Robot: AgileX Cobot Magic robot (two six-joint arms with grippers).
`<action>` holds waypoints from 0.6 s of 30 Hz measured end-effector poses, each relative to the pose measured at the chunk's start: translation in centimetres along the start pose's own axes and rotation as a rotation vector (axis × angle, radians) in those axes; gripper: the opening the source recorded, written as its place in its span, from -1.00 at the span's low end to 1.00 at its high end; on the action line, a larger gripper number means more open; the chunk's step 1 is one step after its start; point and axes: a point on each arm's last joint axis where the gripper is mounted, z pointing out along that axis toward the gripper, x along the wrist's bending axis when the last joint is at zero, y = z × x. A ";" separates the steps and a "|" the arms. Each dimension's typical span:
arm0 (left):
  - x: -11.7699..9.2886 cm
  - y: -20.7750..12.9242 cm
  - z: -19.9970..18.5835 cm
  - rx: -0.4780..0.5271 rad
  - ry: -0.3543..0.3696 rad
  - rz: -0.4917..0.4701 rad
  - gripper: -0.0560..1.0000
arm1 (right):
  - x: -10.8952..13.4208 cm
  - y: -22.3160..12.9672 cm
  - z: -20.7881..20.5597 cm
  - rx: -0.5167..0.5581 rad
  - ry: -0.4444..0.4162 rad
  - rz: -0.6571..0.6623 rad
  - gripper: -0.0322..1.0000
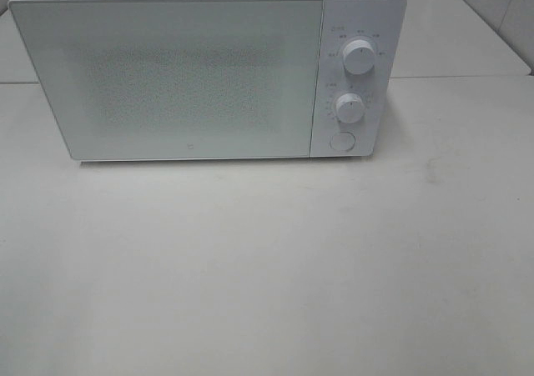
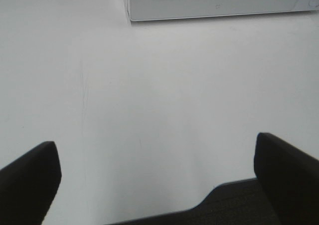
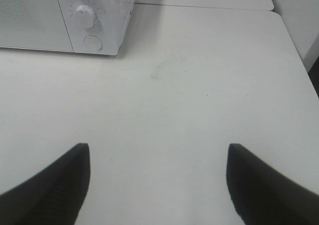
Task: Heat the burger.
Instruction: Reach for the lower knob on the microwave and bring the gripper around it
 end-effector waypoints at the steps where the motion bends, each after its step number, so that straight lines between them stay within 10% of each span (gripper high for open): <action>1: 0.0 -0.1 -0.2 -0.017 -0.002 0.001 0.98 | 0.0 0.0 0.0 0.000 0.000 0.000 0.49; 18: -0.3 -1.3 -1.9 -0.163 0.123 -0.070 0.98 | 0.0 0.0 0.0 0.000 0.000 0.000 0.49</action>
